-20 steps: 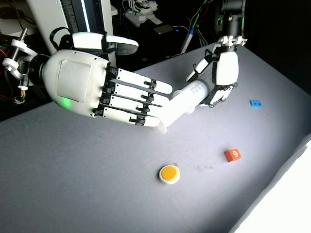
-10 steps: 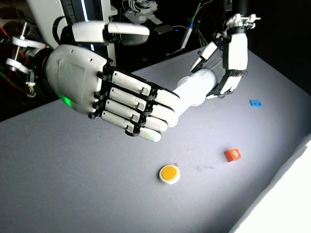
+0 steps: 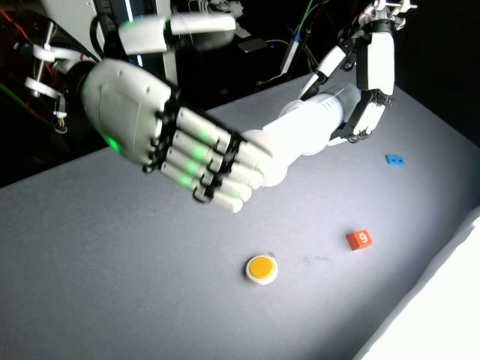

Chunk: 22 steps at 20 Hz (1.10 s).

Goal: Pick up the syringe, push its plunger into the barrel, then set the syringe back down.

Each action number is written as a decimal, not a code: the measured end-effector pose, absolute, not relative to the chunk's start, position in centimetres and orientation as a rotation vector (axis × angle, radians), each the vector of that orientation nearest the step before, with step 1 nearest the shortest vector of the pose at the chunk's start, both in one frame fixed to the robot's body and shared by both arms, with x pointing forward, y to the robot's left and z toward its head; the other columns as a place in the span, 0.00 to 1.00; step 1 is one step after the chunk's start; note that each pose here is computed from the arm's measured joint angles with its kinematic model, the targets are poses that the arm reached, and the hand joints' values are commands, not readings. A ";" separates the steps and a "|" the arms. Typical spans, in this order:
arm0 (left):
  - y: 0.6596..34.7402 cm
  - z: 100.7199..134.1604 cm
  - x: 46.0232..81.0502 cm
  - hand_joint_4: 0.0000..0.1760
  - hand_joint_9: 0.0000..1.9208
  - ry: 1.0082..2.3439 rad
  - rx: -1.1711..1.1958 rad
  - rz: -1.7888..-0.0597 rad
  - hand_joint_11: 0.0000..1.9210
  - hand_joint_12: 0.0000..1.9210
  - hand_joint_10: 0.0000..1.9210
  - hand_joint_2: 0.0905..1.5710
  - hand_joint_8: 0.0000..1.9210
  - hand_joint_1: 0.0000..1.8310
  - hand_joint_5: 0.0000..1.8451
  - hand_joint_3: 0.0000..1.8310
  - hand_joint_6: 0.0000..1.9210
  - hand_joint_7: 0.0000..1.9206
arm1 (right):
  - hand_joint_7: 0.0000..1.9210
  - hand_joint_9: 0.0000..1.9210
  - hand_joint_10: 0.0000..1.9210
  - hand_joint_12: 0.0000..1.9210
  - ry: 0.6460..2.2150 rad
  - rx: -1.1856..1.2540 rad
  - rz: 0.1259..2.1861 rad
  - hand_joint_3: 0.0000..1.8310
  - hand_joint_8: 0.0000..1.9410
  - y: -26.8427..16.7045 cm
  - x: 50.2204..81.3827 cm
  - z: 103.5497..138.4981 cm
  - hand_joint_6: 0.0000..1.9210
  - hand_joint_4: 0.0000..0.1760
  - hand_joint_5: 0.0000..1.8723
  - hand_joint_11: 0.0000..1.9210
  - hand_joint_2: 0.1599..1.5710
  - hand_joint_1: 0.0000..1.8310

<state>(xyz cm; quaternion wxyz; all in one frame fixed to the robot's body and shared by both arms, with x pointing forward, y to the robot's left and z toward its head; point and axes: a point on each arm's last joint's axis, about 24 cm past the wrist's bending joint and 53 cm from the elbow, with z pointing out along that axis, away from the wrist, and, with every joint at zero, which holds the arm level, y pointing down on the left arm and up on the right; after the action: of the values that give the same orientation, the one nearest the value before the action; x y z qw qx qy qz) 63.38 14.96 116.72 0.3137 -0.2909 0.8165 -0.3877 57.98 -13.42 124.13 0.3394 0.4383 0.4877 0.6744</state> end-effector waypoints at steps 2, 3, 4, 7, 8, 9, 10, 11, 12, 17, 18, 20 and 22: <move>14.4 117.2 63.4 0.00 0.44 2.147 -0.757 -1.042 0.26 0.74 0.69 0.70 0.53 0.75 0.46 0.00 0.53 0.53 | 0.00 0.00 0.00 0.00 1.293 1.103 1.789 0.00 0.00 -11.7 57.5 124.4 0.00 0.00 0.00 0.00 0.63 0.00; 14.3 117.2 63.4 0.00 0.43 2.149 -0.749 -1.036 0.26 0.74 0.71 0.71 0.55 0.75 0.46 0.00 0.53 0.52 | 0.00 0.00 0.00 0.00 1.294 1.097 1.791 0.00 0.00 -11.6 57.4 124.4 0.00 0.00 0.00 0.00 0.64 0.00; 14.3 117.1 63.3 0.00 0.43 2.154 -0.751 -1.031 0.26 0.74 0.71 0.71 0.55 0.75 0.46 0.00 0.53 0.52 | 0.00 0.00 0.00 0.00 1.297 1.096 1.792 0.00 0.00 -11.4 57.4 124.3 0.00 0.00 0.00 0.00 0.64 0.00; 14.2 116.7 62.9 0.00 0.42 2.171 -0.738 -1.013 0.27 0.74 0.71 0.71 0.57 0.75 0.45 0.00 0.54 0.51 | 0.00 0.00 0.00 0.00 1.307 1.075 1.797 0.00 0.00 -10.4 57.1 123.8 0.00 0.00 0.00 0.00 0.64 0.00; 14.2 116.6 62.9 0.00 0.43 2.175 -0.740 -1.008 0.28 0.73 0.70 0.71 0.55 0.75 0.46 0.00 0.53 0.52 | 0.00 0.00 0.00 0.00 1.311 1.076 1.799 0.00 0.00 -10.2 57.0 123.5 0.00 0.00 0.00 0.00 0.64 0.00; 14.3 116.6 62.9 0.00 0.43 2.176 -0.736 -1.002 0.28 0.73 0.70 0.71 0.55 0.75 0.46 0.00 0.53 0.52 | 0.00 0.00 0.00 0.00 1.319 1.076 1.797 0.00 0.00 -9.9 56.9 123.2 0.00 0.00 0.00 0.00 0.64 0.00; 14.4 116.6 62.9 0.00 0.43 2.178 -0.718 -0.987 0.28 0.73 0.70 0.71 0.55 0.75 0.46 0.00 0.53 0.52 | 0.00 0.00 0.00 0.00 1.330 1.077 1.795 0.00 0.00 -9.6 56.7 122.7 0.00 0.00 0.00 0.00 0.64 0.00; 14.5 116.5 62.9 0.00 0.43 2.180 -0.709 -0.975 0.28 0.73 0.70 0.71 0.55 0.75 0.46 0.00 0.53 0.52 | 0.00 0.00 0.00 0.00 1.337 1.076 1.794 0.00 0.00 -9.4 56.6 122.4 0.00 0.00 0.00 0.00 0.64 0.00; 14.6 116.3 62.9 0.00 0.42 2.185 -0.711 -0.968 0.28 0.74 0.70 0.71 0.56 0.75 0.46 0.00 0.53 0.52 | 0.00 0.00 0.00 0.00 1.345 1.081 1.795 0.00 0.00 -9.1 56.4 122.0 0.00 0.00 0.00 0.00 0.64 0.00; 15.2 116.2 63.4 0.00 0.43 2.182 -0.701 -0.935 0.27 0.73 0.69 0.70 0.53 0.75 0.48 0.00 0.51 0.53 | 0.00 0.00 0.00 0.00 1.358 1.129 1.816 0.00 0.00 -7.8 56.1 120.7 0.00 0.00 0.00 0.00 0.64 0.00; 15.3 116.1 63.4 0.00 0.43 2.185 -0.702 -0.929 0.27 0.74 0.70 0.71 0.54 0.75 0.47 0.00 0.52 0.52 | 0.00 0.00 0.00 0.00 1.362 1.140 1.821 0.00 0.00 -7.4 56.0 120.5 0.00 0.00 0.00 0.00 0.64 0.00; 15.5 115.7 63.3 0.00 0.43 2.195 -0.695 -0.910 0.27 0.74 0.69 0.70 0.53 0.75 0.47 0.00 0.53 0.53 | 0.00 0.00 0.00 0.00 1.380 1.152 1.831 0.00 0.00 -6.3 55.7 119.8 0.00 0.00 0.00 0.00 0.65 0.00; 15.8 115.4 63.2 0.00 0.43 2.206 -0.696 -0.889 0.28 0.72 0.68 0.70 0.53 0.75 0.47 0.00 0.52 0.53 | 0.00 0.00 0.00 0.00 1.401 1.162 1.837 0.00 0.00 -5.1 55.2 119.1 0.00 0.00 0.00 0.00 0.66 0.00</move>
<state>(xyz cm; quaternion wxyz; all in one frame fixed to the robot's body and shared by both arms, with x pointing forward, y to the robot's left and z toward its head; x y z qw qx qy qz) 63.22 15.76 115.36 0.3254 -0.2655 0.8417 -0.3393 55.22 -5.13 119.14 0.2741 0.4321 0.5209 0.6833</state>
